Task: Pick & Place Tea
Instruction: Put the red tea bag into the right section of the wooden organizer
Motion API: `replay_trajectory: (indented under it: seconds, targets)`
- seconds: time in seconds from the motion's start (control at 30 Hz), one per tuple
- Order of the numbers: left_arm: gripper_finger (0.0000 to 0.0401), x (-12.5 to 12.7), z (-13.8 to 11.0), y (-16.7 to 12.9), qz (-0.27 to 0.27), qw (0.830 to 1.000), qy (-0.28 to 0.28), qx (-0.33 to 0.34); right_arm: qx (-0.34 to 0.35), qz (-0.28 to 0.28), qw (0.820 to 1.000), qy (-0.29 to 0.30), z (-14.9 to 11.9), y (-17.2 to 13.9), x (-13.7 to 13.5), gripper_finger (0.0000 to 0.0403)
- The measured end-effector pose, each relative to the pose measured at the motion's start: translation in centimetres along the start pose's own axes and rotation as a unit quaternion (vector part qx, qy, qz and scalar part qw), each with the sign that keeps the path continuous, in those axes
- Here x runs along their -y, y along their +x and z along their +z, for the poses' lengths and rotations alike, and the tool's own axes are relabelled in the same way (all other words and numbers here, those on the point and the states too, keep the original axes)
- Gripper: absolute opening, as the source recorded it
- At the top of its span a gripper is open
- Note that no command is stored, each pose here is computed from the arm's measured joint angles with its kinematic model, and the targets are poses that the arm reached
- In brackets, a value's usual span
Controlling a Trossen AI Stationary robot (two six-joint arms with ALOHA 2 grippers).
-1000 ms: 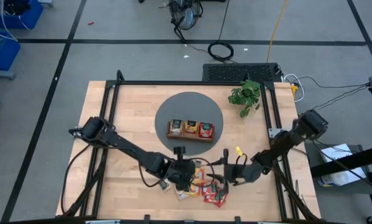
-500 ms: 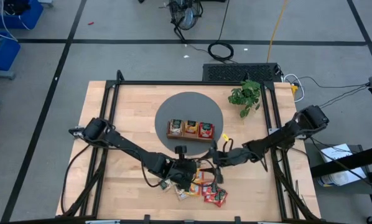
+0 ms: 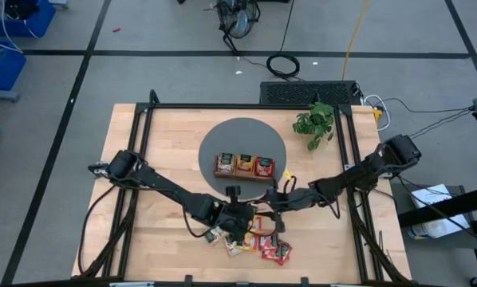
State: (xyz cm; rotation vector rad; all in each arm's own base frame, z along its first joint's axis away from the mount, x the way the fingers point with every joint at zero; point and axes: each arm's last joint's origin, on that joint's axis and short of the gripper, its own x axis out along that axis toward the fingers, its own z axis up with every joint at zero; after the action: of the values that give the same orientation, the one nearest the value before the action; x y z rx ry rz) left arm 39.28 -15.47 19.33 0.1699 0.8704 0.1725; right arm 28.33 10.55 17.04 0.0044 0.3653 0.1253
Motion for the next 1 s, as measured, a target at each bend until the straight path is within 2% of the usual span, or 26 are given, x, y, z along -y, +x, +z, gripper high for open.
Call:
replay_trajectory:
  seconds: [0.17,0.3,0.5,0.73,0.9,1.0]
  targets:
    - [0.0001,-0.1,0.0,0.0,-0.001,1.000,0.003,-0.002,-0.065,-0.017,0.998,-0.005,1.0,1.6,0.2,0.0154]
    - [0.0002,-0.1,-0.1,0.0,0.000,1.000,0.005,-0.006,-0.076,-0.006,0.997,0.000,1.4,2.3,-0.1,0.0140]
    - [0.0002,-0.1,-0.2,0.0,0.003,1.000,0.004,-0.009,-0.090,-0.009,0.996,0.011,1.2,2.3,-0.1,0.0086]
    - [0.0003,-0.1,-0.2,0.0,0.002,1.000,0.004,-0.009,-0.101,0.031,0.994,0.013,1.0,2.5,0.2,0.0007]
    - [0.0003,-0.1,-0.1,0.0,0.002,1.000,0.006,-0.008,-0.098,0.032,0.995,0.010,1.1,2.5,0.2,0.0002]
    - [0.0020,-0.1,-0.1,0.0,0.002,1.000,0.015,-0.008,-0.091,0.034,0.995,0.011,1.2,2.6,0.2,0.0001]
